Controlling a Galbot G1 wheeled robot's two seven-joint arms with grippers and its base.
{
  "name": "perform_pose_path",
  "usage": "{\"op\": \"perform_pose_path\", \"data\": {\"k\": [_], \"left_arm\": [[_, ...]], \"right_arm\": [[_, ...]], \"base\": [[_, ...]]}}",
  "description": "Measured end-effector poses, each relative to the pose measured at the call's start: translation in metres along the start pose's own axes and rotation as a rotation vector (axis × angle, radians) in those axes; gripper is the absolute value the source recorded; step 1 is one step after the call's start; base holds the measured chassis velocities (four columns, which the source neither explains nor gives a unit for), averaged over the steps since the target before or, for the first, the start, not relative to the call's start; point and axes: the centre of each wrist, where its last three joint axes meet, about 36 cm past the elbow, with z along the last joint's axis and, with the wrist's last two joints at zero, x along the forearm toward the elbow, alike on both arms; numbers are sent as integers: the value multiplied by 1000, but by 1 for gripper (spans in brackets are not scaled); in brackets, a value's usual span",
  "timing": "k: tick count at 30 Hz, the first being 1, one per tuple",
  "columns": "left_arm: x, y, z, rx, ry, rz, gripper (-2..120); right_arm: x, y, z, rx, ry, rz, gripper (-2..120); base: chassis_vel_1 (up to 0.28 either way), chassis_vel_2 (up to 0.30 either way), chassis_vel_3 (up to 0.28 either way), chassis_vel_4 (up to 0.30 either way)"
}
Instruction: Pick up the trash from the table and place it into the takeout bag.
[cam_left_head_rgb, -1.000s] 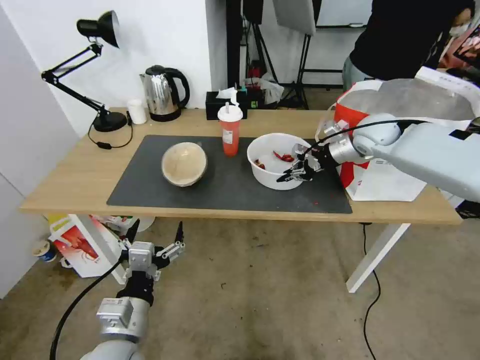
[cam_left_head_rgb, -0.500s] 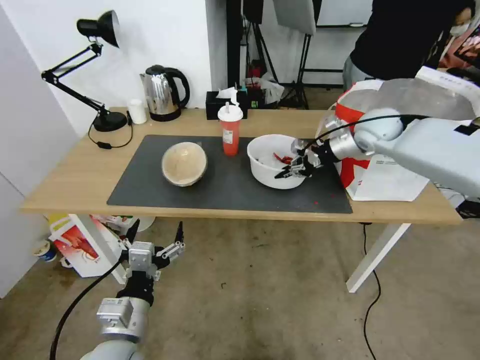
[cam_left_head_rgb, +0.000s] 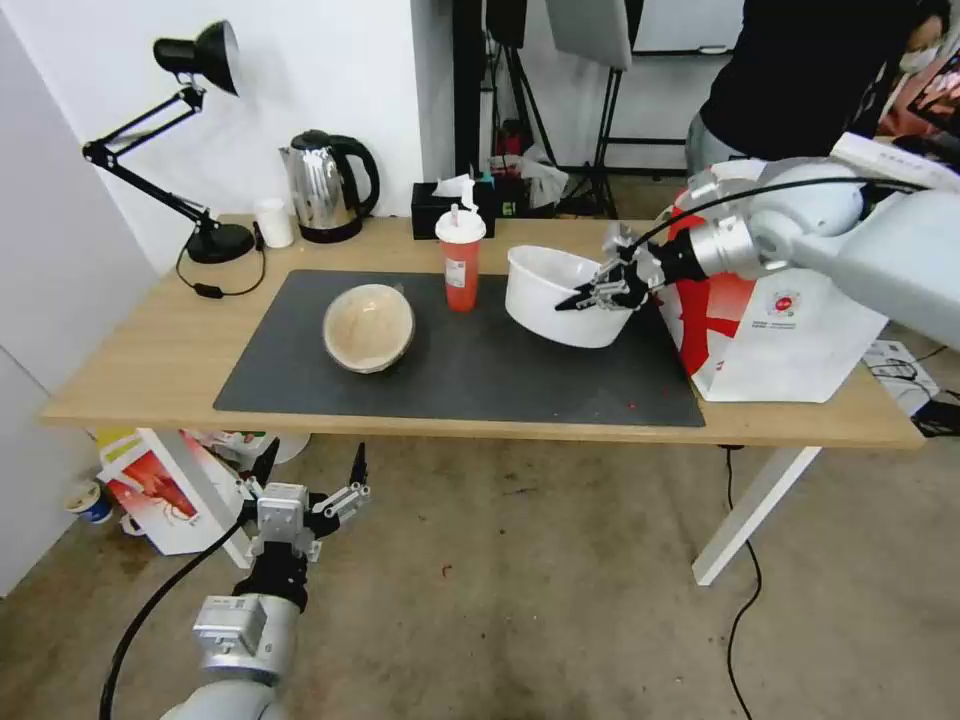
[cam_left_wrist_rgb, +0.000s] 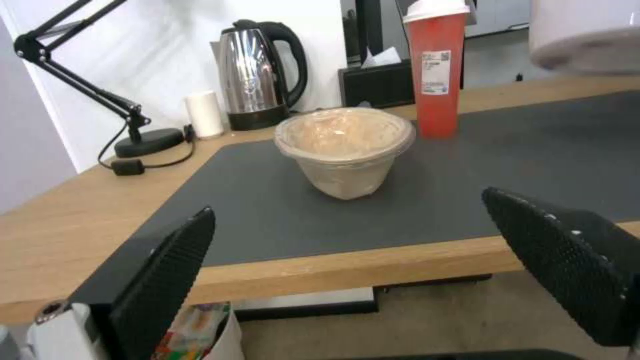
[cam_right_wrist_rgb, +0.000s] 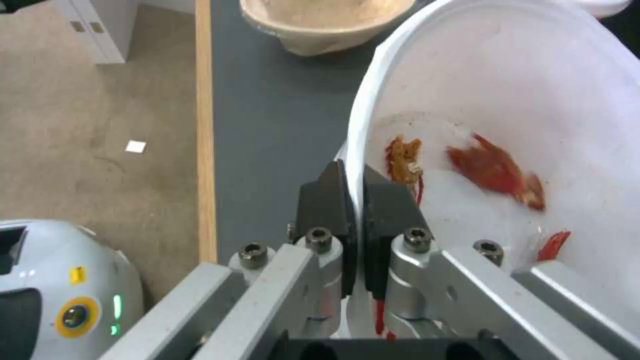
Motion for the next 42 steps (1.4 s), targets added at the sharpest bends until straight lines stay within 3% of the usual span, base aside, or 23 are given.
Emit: {"op": "perform_pose_path", "data": {"k": [33, 42], "left_arm": [[0, 0, 0, 0, 0, 0, 100], [0, 0, 0, 0, 0, 0, 100]], "right_arm": [[50, -21, -76, 79, -108, 102, 0], [79, -22, -93, 102, -123, 142, 0]], "base": [[0, 0, 0, 0], [0, 0, 0, 0]]}}
